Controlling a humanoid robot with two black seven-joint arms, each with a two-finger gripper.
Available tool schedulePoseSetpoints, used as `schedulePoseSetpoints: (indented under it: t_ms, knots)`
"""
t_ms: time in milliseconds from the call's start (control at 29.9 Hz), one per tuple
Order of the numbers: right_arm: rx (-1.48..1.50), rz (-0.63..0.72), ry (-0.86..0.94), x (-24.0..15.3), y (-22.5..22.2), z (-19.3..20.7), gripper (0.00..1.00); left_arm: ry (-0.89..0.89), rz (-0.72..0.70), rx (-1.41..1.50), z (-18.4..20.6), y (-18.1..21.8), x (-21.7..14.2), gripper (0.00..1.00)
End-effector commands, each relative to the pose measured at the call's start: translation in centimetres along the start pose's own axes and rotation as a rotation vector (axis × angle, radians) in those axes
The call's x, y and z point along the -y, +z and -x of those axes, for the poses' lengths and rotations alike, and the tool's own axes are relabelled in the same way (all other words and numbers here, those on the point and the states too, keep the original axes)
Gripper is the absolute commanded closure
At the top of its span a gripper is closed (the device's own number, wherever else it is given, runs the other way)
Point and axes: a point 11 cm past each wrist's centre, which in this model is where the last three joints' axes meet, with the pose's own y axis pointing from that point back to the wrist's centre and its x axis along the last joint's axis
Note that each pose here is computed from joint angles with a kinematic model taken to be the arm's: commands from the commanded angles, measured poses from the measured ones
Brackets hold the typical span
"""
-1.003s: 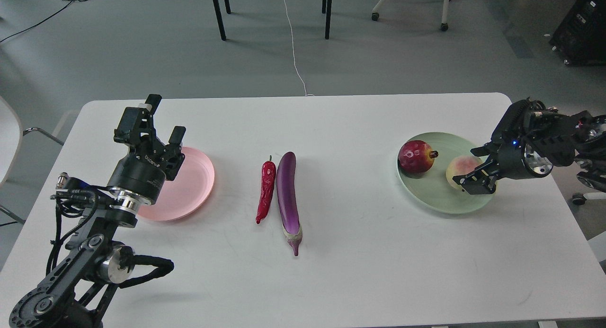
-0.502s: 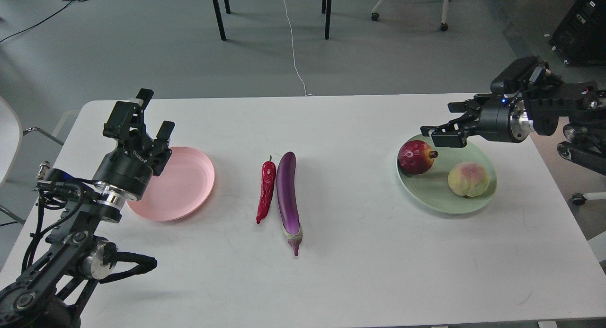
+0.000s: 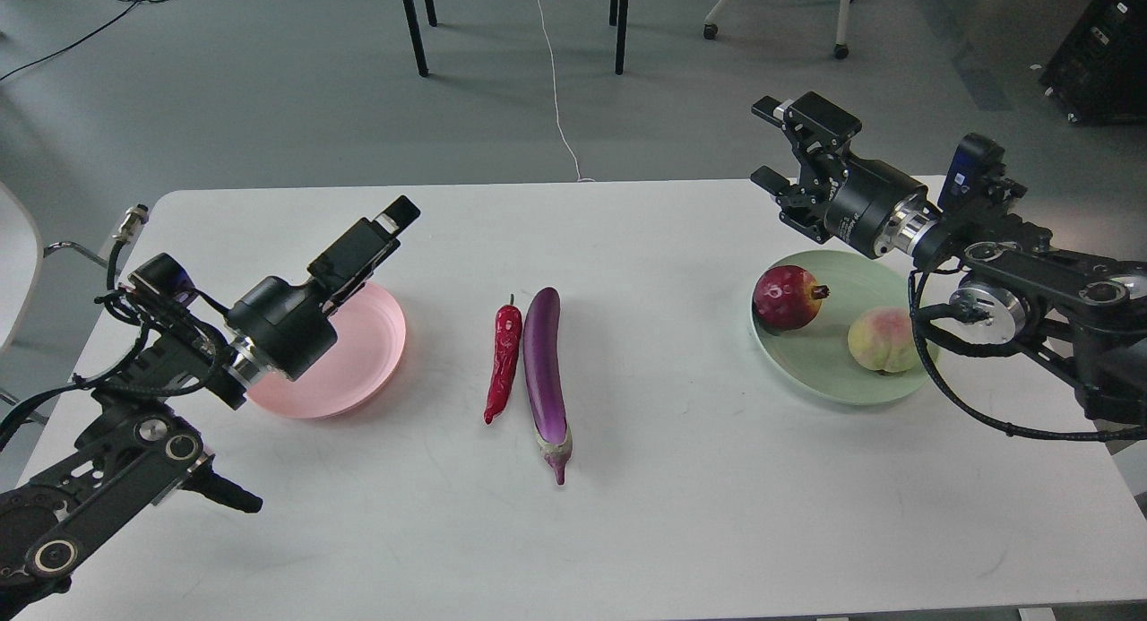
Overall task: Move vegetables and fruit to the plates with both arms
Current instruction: 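Withdraw the right gripper and reach the left gripper toward the eggplant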
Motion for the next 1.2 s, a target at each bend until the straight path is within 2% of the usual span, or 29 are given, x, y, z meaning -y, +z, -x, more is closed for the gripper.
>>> schedulePoseSetpoints:
  t_ms: [0,234,401,602,903,1171]
  knots:
    - [0.187,-0.062,-0.014,-2.1,-0.4,-1.6,0.04,-0.183,-0.056,0.203,1.3,0.7,2.5,0.00]
    - [0.209,-0.064,0.030,-4.9,-0.1,-3.9,0.04,-0.413,-0.362,0.501,1.4,0.4,6.3,0.00]
    - [0.285,-0.098,0.149,-7.9,0.5,-6.6,0.04,-0.566,-0.440,0.681,2.9,0.1,8.1,0.00]
    - [0.374,-0.132,0.297,-9.9,2.0,-9.5,0.04,-0.642,-0.466,0.719,4.8,0.3,9.6,0.00]
    - [0.377,-0.135,0.306,-10.0,2.1,-9.6,0.04,-0.645,-0.477,0.731,6.5,0.8,11.8,0.01]
    - [0.379,-0.127,0.308,-10.2,2.5,-9.6,0.03,-0.701,-0.430,0.736,10.6,2.2,13.0,0.01]
